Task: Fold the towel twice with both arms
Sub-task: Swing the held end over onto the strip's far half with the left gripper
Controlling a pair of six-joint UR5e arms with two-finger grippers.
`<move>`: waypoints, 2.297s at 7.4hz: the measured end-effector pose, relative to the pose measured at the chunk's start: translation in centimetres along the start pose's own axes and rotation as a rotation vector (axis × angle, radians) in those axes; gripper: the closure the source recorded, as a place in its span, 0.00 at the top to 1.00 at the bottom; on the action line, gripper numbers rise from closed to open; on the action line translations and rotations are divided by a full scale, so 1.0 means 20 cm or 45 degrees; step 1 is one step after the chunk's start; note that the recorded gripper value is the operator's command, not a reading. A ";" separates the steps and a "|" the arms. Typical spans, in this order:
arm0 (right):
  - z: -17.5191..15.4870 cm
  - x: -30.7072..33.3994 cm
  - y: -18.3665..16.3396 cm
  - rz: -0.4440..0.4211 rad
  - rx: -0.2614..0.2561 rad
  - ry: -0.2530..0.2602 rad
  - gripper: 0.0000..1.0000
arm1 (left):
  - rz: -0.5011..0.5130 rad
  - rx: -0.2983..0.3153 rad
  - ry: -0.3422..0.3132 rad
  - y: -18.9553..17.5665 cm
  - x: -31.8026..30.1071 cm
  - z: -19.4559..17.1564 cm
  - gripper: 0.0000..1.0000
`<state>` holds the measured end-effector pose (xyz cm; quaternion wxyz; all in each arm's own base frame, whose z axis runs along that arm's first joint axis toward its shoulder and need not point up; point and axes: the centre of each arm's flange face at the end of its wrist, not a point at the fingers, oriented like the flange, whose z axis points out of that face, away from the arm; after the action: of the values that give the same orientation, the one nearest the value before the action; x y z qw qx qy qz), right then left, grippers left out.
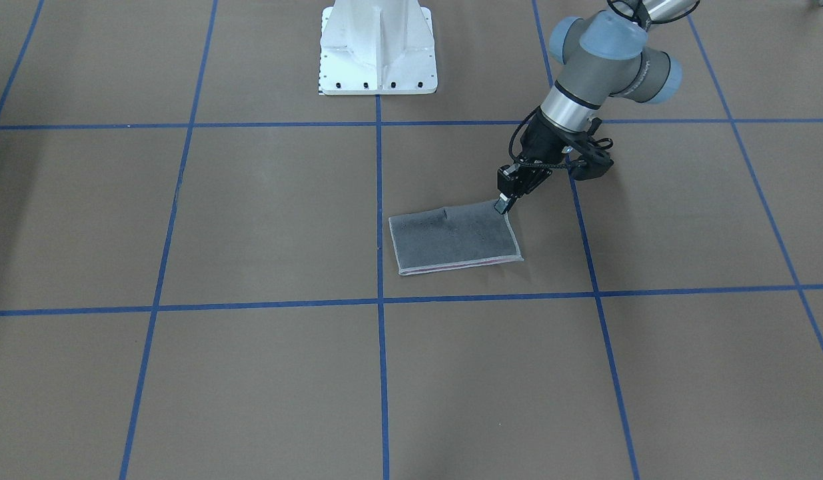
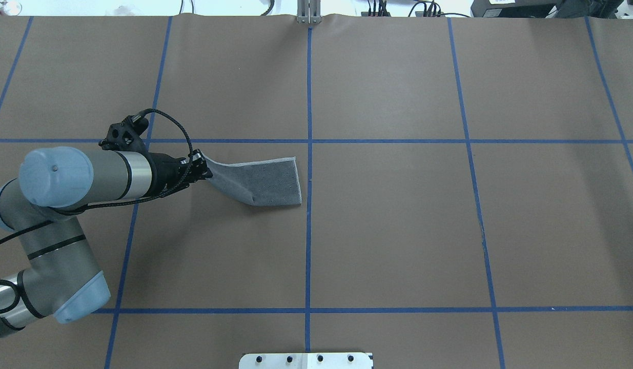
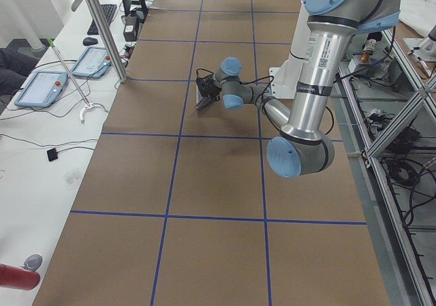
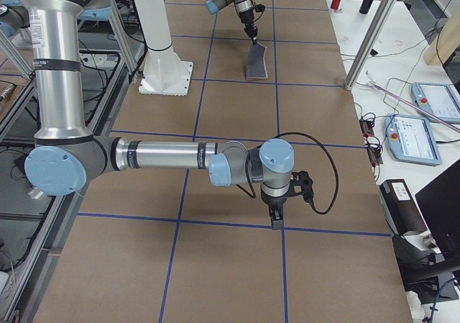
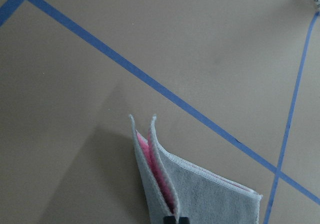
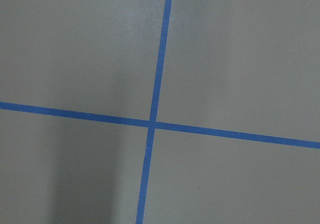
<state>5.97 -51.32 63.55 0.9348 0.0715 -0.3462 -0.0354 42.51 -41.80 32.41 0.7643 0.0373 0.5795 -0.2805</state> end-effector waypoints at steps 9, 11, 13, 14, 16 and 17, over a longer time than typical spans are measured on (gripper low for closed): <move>-0.01 0.00 -0.01 0.016 0.004 -0.004 1.00 | 0.052 -0.009 -0.031 0.50 0.69 0.31 0.00; -0.01 -0.01 -0.01 0.016 0.005 -0.003 1.00 | 0.053 0.008 -0.049 0.53 0.78 0.42 0.00; -0.02 -0.01 -0.02 0.014 0.007 -0.004 1.00 | 0.045 0.034 -0.057 0.47 0.80 0.43 0.00; -0.02 -0.01 -0.02 0.013 0.007 -0.004 1.00 | 0.039 0.050 -0.060 0.43 0.81 0.42 0.00; -0.02 -0.01 -0.02 0.013 0.009 -0.005 1.00 | 0.035 0.084 -0.086 0.40 0.79 0.44 0.22; -0.02 -0.02 -0.03 0.012 0.011 -0.005 1.00 | 0.034 0.100 -0.111 0.40 0.78 0.46 0.72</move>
<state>6.01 -51.79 62.88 0.9340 0.0736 -0.3484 -0.0296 56.87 -44.64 19.07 0.7905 0.0629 0.5335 -0.2940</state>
